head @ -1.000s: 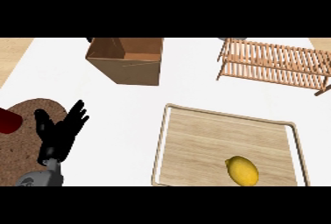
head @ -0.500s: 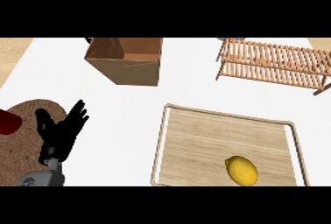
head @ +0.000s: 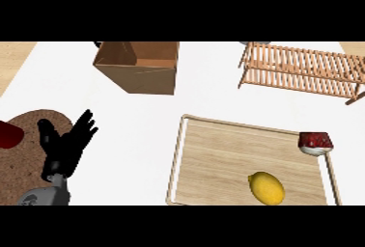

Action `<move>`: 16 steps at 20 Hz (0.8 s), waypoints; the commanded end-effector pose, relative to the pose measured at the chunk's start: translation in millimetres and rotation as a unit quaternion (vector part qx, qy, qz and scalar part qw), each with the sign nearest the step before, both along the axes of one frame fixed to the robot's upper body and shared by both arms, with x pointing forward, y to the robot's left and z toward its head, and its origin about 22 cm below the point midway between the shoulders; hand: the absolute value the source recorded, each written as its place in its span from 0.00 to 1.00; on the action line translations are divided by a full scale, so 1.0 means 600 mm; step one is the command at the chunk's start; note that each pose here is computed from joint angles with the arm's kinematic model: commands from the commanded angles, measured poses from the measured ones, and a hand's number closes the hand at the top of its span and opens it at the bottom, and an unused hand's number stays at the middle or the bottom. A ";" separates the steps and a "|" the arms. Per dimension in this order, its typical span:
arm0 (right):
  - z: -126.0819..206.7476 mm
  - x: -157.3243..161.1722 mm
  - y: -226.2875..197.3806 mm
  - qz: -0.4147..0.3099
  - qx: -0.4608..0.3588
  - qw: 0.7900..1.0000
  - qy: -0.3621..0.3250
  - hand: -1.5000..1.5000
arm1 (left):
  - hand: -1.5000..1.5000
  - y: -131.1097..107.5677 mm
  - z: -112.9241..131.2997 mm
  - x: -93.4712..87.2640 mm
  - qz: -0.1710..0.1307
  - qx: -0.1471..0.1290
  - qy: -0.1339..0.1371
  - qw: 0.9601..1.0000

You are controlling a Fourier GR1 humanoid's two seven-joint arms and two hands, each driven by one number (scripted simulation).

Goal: Pick the cupcake from the tray and place it in the tiered shelf

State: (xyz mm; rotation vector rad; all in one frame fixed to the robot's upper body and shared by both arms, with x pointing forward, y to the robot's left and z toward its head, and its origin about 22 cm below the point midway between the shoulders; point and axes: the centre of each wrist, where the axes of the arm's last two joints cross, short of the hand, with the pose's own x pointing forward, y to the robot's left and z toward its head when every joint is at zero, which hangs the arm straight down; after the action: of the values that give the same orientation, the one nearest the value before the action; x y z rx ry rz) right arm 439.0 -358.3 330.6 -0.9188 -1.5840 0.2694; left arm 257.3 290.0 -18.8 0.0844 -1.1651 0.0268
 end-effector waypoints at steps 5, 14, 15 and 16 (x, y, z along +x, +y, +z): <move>0.030 -0.009 -0.015 0.022 0.151 0.986 -0.060 0.00 | 0.50 -0.009 -0.026 -0.017 0.005 -0.005 0.027 1.000; 0.051 -0.055 -0.100 -0.083 0.212 0.964 -0.140 0.00 | 0.50 -0.008 0.000 -0.007 0.002 0.003 0.026 1.000; 0.033 -0.056 -0.113 -0.107 0.196 0.963 -0.149 0.00 | 0.50 -0.007 -0.019 -0.009 0.003 -0.007 0.027 1.000; 0.054 -0.070 -0.124 -0.130 0.200 0.960 -0.149 0.00 | 0.50 -0.024 -0.026 -0.011 0.001 -0.007 0.030 1.000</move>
State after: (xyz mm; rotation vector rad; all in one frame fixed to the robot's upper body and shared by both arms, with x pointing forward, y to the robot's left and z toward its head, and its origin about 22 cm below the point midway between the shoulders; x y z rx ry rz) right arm 412.5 -409.6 356.6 -0.7628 -1.7110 -0.2782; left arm 253.4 286.7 -19.2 0.0840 -1.1580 0.0273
